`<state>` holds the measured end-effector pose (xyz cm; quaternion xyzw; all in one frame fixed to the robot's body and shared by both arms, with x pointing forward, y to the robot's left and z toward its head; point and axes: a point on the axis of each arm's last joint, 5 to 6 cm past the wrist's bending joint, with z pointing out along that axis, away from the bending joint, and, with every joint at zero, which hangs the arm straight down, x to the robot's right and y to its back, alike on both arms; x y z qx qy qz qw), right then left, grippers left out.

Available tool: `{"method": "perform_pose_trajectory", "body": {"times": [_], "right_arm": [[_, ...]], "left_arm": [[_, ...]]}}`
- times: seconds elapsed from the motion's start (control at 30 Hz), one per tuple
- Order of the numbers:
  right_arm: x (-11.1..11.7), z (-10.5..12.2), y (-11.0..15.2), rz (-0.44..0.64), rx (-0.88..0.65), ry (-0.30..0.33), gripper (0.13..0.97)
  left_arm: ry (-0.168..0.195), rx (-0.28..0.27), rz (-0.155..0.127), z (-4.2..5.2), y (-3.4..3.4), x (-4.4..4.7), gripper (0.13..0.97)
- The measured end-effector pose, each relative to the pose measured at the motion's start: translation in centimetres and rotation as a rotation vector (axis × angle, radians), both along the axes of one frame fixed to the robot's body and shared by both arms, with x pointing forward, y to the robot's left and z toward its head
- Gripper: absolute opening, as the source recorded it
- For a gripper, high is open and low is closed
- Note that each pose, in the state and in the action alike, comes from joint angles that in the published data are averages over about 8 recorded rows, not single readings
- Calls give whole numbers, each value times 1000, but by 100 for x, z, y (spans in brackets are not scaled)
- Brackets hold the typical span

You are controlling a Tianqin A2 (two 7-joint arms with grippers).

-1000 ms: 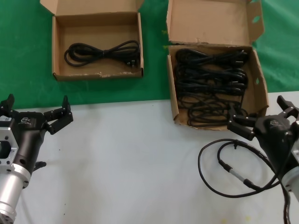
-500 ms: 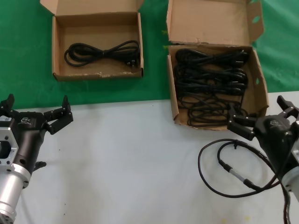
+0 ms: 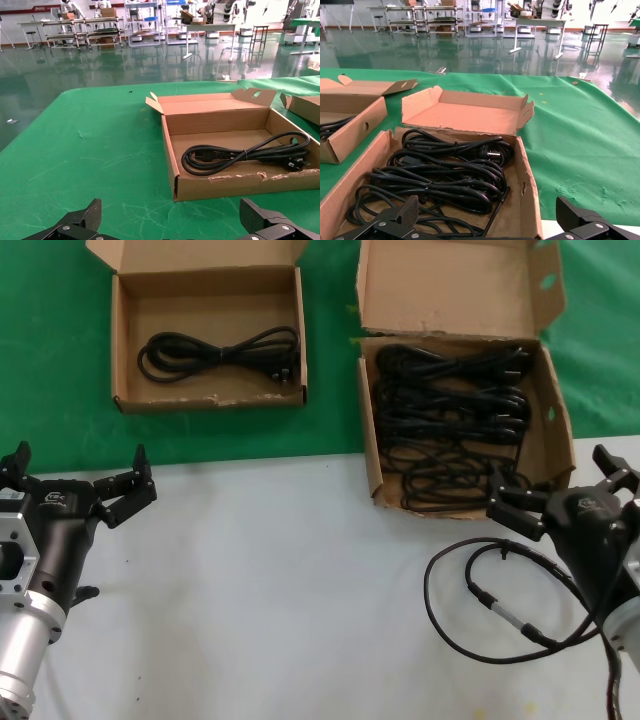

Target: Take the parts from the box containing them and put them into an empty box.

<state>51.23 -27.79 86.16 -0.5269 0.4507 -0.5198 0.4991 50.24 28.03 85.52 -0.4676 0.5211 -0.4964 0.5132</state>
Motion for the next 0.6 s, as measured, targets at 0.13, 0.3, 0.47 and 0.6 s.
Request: {"method": "perform_pose_trajectory", "body": {"times": [0.13, 0.3, 0.47, 0.6], "right_arm": [[0, 0, 0, 0, 0, 0, 966], [0, 0, 0, 0, 0, 0, 966], [0, 0, 0, 0, 0, 0, 966], [0, 0, 0, 0, 0, 0, 966]], "left_arm": [[0, 0, 0, 0, 0, 0, 966], [0, 0, 0, 0, 0, 0, 966], [0, 0, 0, 0, 0, 0, 966], [0, 0, 0, 0, 0, 0, 966]]}}
